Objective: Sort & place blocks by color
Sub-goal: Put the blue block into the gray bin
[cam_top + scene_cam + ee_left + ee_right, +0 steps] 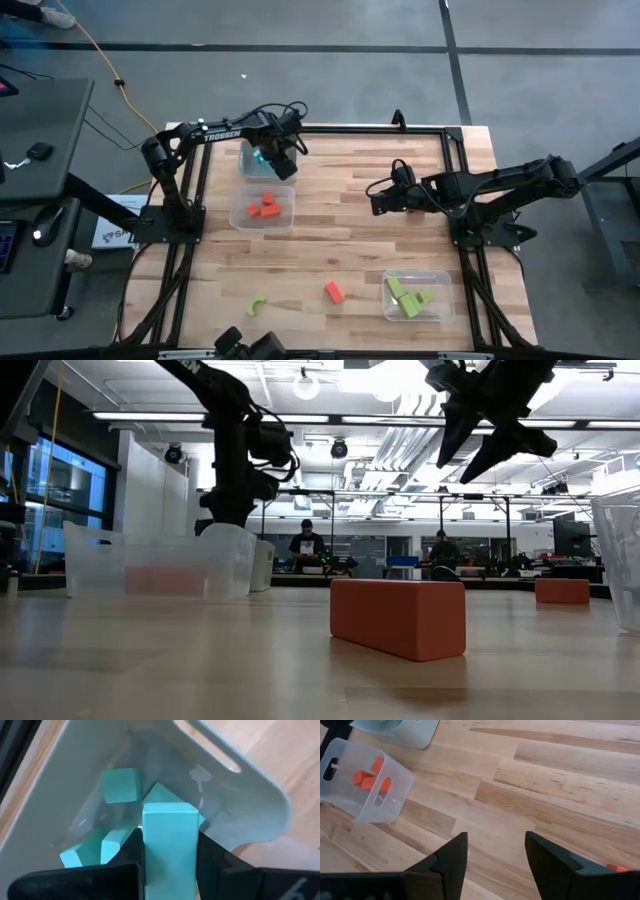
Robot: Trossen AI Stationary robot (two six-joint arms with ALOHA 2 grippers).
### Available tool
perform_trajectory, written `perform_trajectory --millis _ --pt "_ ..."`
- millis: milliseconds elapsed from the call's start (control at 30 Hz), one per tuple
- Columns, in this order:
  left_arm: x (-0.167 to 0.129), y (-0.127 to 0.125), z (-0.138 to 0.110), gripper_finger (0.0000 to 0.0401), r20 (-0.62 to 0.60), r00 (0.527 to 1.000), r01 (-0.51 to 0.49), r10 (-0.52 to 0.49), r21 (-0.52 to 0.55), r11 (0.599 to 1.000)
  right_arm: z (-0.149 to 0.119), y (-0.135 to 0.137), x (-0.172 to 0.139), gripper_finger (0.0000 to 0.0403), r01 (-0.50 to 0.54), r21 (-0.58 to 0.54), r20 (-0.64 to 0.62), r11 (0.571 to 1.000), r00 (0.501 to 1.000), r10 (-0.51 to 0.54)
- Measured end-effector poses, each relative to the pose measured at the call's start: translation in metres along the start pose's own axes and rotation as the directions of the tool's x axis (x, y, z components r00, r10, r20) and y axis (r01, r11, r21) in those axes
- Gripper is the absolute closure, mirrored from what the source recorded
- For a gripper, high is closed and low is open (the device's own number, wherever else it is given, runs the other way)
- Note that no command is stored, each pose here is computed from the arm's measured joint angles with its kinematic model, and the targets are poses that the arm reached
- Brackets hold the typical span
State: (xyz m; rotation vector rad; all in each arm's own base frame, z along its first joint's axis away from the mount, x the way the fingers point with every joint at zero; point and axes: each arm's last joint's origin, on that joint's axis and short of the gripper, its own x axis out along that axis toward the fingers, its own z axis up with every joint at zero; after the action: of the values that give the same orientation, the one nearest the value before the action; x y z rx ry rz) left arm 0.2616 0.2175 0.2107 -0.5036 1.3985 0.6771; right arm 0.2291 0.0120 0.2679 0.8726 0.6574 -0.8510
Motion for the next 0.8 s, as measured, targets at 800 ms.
perform_trajectory --millis 800 --pt "0.016 -0.003 0.004 0.0294 0.105 0.993 0.047 -0.053 0.060 0.997 0.000 0.000 0.000 0.0214 0.000 0.027 0.002 1.000 1.000 0.000"
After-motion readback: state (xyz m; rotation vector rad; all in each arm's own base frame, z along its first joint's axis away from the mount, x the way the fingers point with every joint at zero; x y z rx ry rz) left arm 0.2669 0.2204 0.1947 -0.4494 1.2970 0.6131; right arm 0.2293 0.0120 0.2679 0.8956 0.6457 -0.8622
